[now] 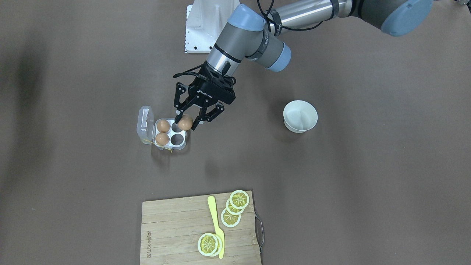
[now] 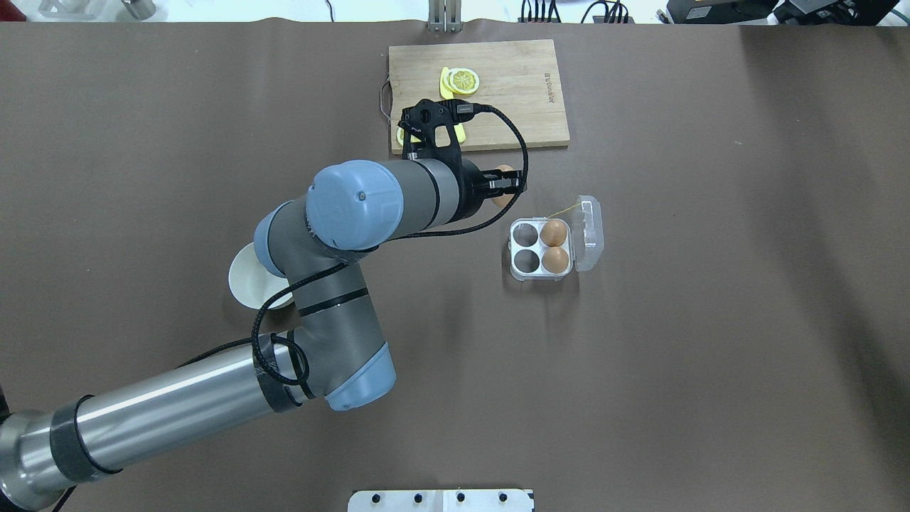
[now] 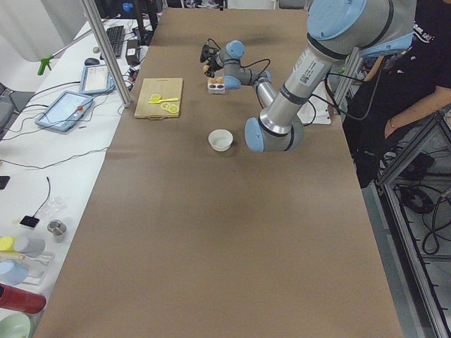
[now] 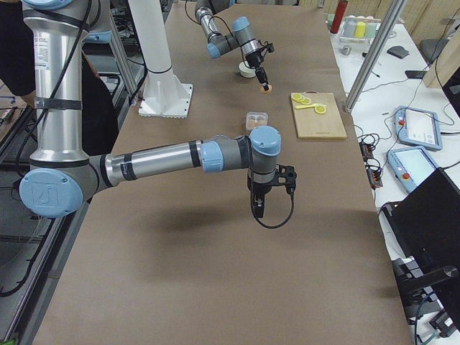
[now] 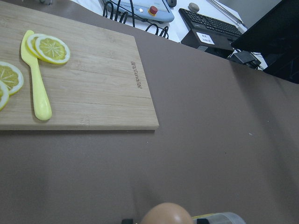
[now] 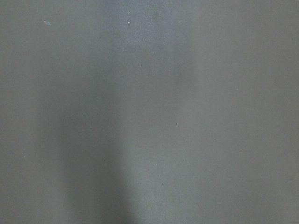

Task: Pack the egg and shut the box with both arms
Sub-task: 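Lift the egg with the left gripper and carry it over the egg box, then lower the egg into the empty egg box cup and open the left gripper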

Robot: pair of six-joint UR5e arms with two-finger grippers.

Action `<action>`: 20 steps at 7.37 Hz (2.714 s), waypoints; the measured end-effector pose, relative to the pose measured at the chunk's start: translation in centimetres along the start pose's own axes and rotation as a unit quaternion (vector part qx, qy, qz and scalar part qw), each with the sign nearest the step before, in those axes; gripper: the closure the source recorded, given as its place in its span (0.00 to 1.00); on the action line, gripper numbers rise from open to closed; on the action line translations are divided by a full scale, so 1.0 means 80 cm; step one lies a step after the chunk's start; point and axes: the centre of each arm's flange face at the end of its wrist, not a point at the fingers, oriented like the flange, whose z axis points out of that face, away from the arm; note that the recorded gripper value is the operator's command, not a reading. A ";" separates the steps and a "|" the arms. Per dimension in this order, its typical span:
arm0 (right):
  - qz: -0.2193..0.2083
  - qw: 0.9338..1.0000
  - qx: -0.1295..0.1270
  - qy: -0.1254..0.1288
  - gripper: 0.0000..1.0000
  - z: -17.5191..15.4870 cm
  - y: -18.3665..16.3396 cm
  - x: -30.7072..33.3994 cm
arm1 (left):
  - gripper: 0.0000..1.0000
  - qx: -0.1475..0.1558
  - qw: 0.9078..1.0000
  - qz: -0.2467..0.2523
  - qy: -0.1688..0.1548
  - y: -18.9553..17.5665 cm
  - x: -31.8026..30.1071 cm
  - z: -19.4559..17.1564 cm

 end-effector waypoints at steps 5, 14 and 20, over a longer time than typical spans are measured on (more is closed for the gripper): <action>0.004 1.000 0.003 0.000 0.00 -0.004 0.004 0.005 | 0.66 0.011 1.000 0.003 -0.021 0.039 -0.002 0.047; 0.008 1.000 0.001 0.000 0.00 -0.003 0.010 0.011 | 0.65 0.018 0.999 0.013 -0.035 0.112 0.007 0.061; 0.010 1.000 0.002 0.001 0.00 -0.003 0.012 0.013 | 0.11 0.017 0.999 0.013 -0.035 0.115 0.009 0.061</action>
